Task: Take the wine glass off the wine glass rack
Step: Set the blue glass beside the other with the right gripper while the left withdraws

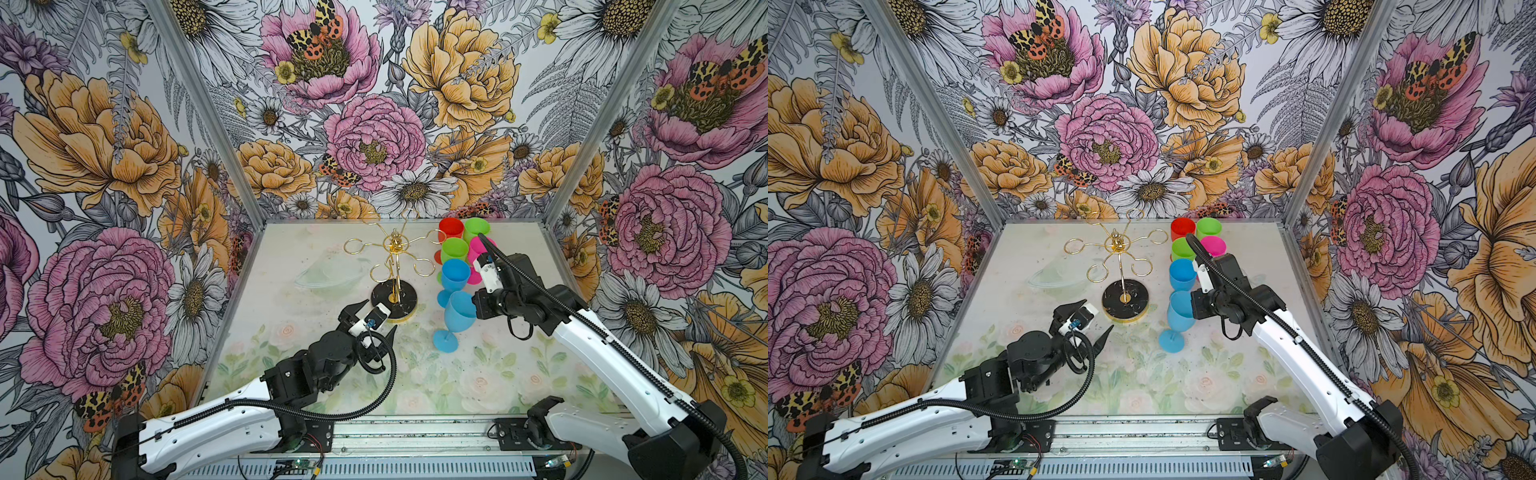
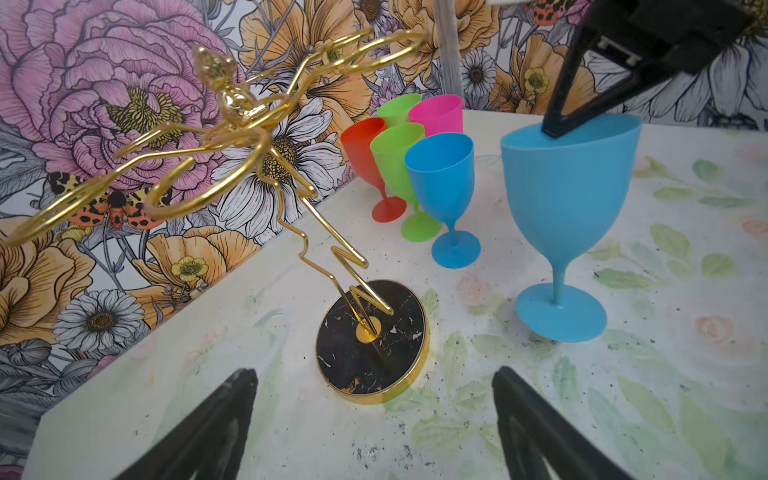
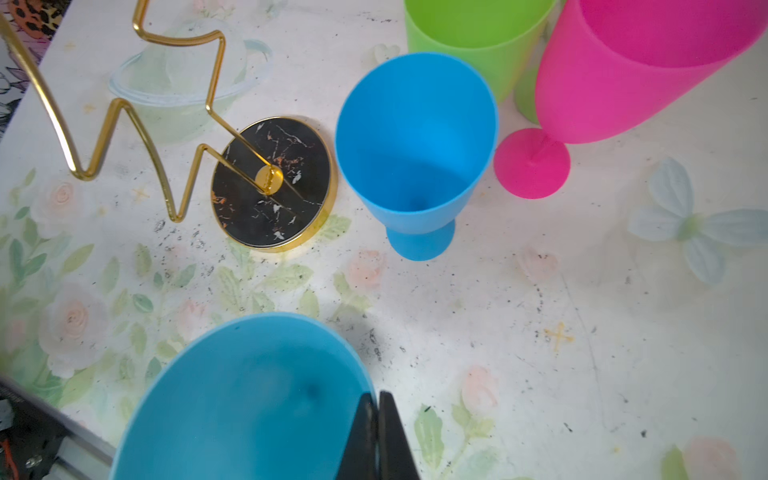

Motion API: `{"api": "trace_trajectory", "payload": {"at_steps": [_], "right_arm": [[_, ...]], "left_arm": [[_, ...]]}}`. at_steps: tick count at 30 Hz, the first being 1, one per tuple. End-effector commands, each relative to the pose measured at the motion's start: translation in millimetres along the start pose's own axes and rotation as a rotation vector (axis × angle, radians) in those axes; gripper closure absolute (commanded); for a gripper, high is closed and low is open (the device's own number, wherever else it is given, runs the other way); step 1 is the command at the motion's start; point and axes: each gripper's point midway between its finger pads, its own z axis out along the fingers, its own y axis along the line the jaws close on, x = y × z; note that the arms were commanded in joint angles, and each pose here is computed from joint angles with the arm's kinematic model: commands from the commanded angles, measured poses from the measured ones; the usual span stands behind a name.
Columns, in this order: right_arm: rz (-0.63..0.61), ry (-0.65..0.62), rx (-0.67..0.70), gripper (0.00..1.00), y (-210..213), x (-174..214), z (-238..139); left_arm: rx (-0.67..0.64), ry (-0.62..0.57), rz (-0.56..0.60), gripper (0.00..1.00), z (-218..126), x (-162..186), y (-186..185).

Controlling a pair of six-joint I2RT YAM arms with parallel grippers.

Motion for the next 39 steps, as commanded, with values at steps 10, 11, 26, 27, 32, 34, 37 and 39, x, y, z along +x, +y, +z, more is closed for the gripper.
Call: {"api": "trace_trajectory", "payload": {"at_steps": [10, 11, 26, 27, 32, 34, 37, 39], "right_arm": [[0.065, -0.044, 0.348, 1.00, -75, -5, -1], [0.068, -0.050, 0.362, 1.00, -78, -7, -1], [0.170, -0.164, 0.414, 1.00, -113, -52, 29], [0.174, -0.169, 0.417, 1.00, -116, -54, 31], [0.206, -0.183, 0.396, 1.00, -124, -63, 40], [0.216, -0.185, 0.387, 1.00, -126, -65, 43], [0.225, -0.181, 0.375, 1.00, -128, -68, 48], [0.228, -0.178, 0.371, 1.00, -129, -69, 52]], "left_arm": [[-0.135, 0.058, -0.223, 0.07, -1, 31, 40], [-0.145, 0.071, -0.235, 0.07, -1, 35, 43], [-0.245, 0.102, -0.301, 0.04, -1, 47, 76], [-0.248, 0.104, -0.306, 0.04, -1, 47, 78], [-0.267, 0.104, -0.312, 0.04, -2, 48, 85], [-0.270, 0.105, -0.313, 0.04, -2, 48, 87], [-0.273, 0.108, -0.311, 0.04, -2, 48, 88], [-0.275, 0.111, -0.310, 0.04, -2, 50, 89]]}}
